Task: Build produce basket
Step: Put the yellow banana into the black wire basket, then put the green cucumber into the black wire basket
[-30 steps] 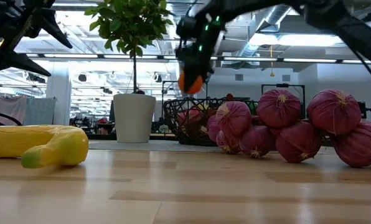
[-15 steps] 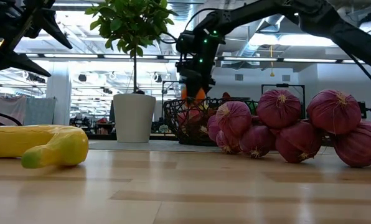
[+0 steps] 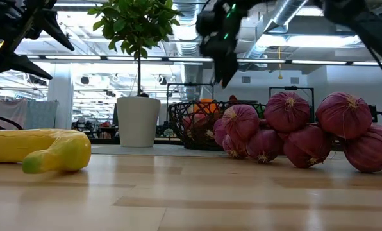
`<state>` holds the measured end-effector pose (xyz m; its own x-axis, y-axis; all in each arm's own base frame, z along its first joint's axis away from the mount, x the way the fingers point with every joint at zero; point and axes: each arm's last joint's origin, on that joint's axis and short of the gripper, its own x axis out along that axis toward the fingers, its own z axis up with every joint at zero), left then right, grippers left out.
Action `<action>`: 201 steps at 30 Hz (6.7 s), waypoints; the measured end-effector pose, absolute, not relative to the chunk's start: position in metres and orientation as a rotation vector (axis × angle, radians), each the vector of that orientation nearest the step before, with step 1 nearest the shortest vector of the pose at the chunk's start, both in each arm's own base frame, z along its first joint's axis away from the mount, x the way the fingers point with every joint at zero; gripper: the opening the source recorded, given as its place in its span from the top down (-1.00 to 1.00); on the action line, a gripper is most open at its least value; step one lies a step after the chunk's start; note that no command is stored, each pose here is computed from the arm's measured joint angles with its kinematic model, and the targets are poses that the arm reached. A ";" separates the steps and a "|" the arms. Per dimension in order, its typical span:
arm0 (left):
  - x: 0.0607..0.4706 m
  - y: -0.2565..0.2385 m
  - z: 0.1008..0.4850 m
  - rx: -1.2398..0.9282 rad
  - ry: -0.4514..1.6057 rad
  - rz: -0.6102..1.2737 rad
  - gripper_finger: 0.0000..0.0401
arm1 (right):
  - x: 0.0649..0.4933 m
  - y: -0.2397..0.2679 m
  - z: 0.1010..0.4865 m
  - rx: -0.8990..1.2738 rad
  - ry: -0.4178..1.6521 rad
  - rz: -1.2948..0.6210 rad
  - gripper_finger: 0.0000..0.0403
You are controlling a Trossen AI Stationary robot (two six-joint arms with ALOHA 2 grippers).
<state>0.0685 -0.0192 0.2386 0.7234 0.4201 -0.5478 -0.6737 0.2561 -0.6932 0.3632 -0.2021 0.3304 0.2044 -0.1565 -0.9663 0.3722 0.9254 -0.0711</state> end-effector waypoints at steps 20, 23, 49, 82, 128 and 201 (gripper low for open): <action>0.069 -0.020 0.239 -1.056 0.296 0.741 -0.81 | 0.329 0.051 0.434 0.243 0.803 -0.224 -0.87; 0.069 -0.020 0.238 -1.057 0.305 0.736 -0.81 | 0.358 0.091 0.418 0.199 0.673 -0.215 -0.87; 0.069 -0.021 0.239 -1.029 0.343 0.712 -0.81 | 0.516 0.163 0.168 0.099 0.688 -0.196 -0.87; 0.070 -0.021 0.238 -1.019 0.361 0.700 -0.81 | 0.491 0.095 0.255 0.036 0.884 -0.304 0.32; 0.069 -0.020 0.238 -1.004 0.350 0.715 -0.81 | 0.302 -0.192 0.234 0.026 1.120 -0.403 -0.12; 0.070 -0.022 0.238 -0.972 0.412 0.670 -0.81 | 0.560 0.207 0.101 0.272 0.359 -0.025 -0.60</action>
<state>0.0696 -0.0223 0.2380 0.7289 0.3331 -0.5981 -0.6841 0.3896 -0.6166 0.5596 0.2066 0.1014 0.9365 0.0235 -0.3500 0.0722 0.9634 0.2580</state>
